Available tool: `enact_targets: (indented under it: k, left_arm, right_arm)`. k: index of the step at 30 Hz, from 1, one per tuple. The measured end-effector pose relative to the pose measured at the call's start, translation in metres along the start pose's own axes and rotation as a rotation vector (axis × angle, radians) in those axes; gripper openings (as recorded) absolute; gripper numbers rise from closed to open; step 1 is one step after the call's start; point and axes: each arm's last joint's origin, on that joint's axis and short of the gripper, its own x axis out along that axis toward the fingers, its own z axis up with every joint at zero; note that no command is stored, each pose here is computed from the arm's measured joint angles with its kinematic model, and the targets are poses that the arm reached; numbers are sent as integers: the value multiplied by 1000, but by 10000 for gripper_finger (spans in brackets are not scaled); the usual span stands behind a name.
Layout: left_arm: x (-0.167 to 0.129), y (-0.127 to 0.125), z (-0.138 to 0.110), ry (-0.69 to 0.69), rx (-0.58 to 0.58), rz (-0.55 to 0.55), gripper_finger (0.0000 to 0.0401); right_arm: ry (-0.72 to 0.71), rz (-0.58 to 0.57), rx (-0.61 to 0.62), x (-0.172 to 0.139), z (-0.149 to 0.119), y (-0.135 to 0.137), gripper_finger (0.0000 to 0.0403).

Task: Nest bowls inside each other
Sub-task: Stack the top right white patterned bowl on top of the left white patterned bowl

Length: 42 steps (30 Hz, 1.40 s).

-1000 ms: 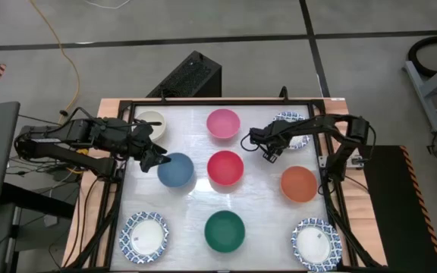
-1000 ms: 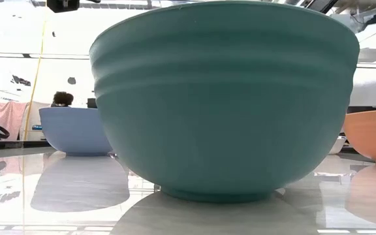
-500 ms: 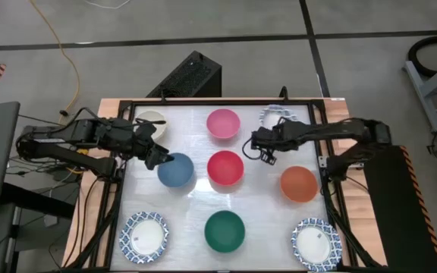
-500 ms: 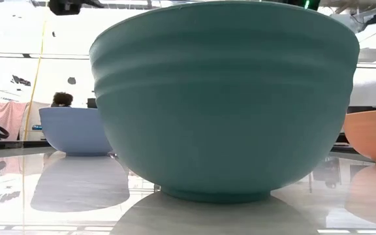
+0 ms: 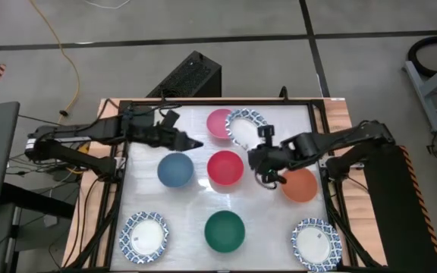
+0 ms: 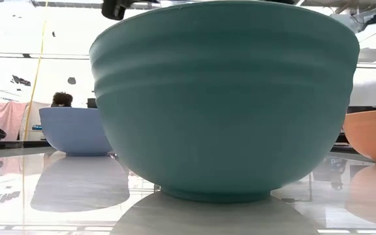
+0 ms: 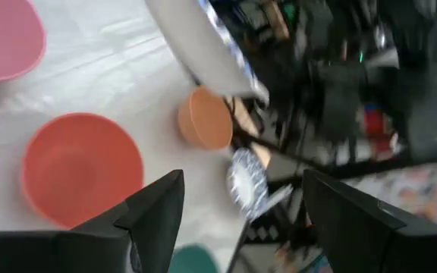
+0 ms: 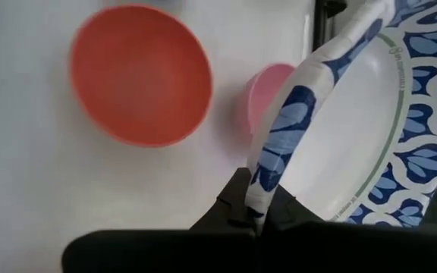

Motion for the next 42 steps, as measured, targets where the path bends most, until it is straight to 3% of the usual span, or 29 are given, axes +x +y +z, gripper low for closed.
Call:
enact_targets:
  k: [6, 10, 17, 23, 31, 36, 42]
  left_arm:
    - [24, 6, 8, -26, -118, -31, 257]
    - [40, 17, 7, 17, -149, 14, 257]
    - [54, 30, 4, 17, -133, 111, 257]
    - [61, 28, 13, -71, -104, 55, 257]
    - [77, 36, 12, 2, -133, 36, 252]
    - [77, 39, 14, 16, -137, 38, 211]
    - [77, 39, 14, 21, -130, 32, 119]
  right_arm:
    - [102, -55, -121, 22, 23, 17, 3]
    - [151, -91, -169, 31, 31, 24, 3]
    - [135, -83, -173, 28, 33, 27, 3]
    - [95, -57, -200, 25, 37, 35, 2]
    - [90, -36, -205, 28, 39, 38, 2]
    - [83, -32, -220, 26, 40, 41, 2]
    - [84, -40, -221, 26, 40, 40, 3]
